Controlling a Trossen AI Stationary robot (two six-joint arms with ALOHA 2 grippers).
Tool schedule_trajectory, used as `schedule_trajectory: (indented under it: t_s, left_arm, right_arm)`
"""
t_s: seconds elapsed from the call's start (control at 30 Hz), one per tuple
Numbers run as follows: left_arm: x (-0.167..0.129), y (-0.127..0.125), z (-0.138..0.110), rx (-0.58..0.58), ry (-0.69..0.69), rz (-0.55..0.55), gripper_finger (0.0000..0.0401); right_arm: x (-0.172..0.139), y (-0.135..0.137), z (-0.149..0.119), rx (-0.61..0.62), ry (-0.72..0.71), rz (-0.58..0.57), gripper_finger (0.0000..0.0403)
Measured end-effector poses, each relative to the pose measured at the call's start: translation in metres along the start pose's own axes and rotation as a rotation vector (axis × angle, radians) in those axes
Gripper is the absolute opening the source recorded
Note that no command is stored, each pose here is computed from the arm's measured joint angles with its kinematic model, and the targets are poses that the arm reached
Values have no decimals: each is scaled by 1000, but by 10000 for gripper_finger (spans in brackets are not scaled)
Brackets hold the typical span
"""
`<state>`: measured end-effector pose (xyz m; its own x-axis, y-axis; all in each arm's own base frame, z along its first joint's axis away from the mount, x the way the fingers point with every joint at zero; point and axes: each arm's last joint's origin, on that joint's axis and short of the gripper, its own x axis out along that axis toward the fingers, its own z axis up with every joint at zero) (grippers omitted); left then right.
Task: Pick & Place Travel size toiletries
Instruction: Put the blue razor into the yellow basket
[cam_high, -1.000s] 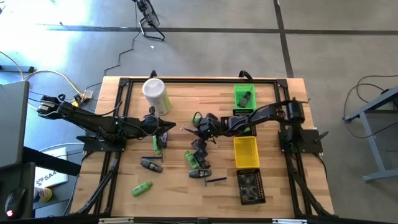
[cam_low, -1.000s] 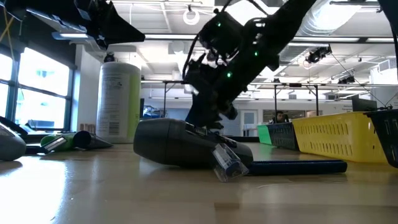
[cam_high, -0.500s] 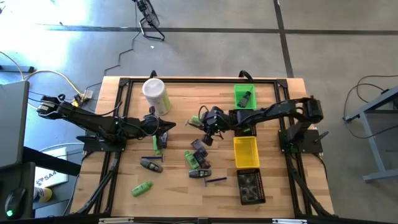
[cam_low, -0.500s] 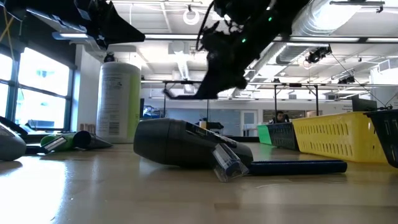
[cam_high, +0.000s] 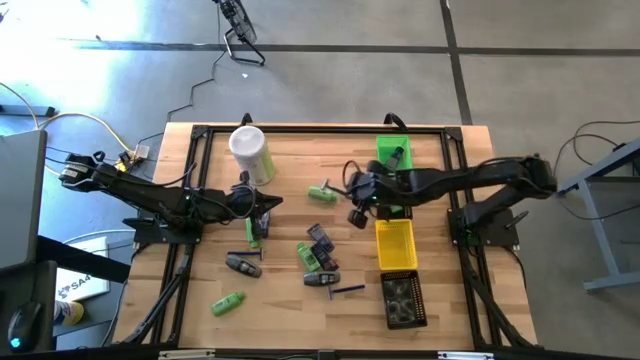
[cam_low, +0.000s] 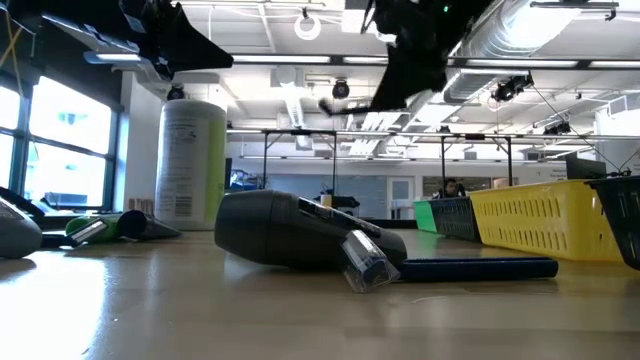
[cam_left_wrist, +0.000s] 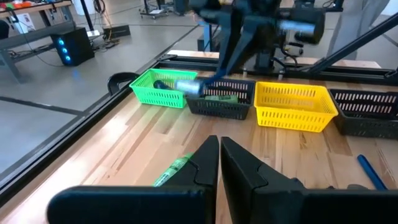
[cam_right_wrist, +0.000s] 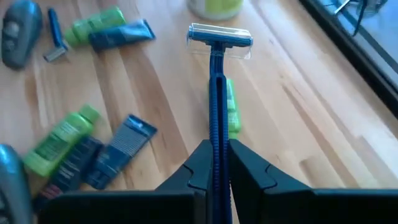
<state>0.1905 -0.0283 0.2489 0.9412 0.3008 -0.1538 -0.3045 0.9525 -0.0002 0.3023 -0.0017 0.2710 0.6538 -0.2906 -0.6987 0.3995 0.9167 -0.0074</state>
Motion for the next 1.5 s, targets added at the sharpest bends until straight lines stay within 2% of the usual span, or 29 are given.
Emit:
schedule_trajectory:
  t_s: [0.3, 0.57, 0.77, 1.1, 1.5]
  left_arm:
    - [0, 0, 0, 6, -1, 0, 12]
    - [0, 0, 0, 6, -2, 0, 12]
    - [0, 0, 0, 3, -3, 0, 12]
    - [0, 0, 0, 2, -2, 0, 12]
    - [0, 0, 0, 3, -2, 0, 12]
  right_arm:
    - [-61, -3, -11, 80, -34, -61, 29]
    - [-95, -2, -28, 174, -13, -72, 29]
    - [-103, 8, -43, 206, 44, -77, 29]
    - [-116, 26, -63, 228, 46, -97, 29]
    - [-106, 40, -115, 301, 117, -101, 29]
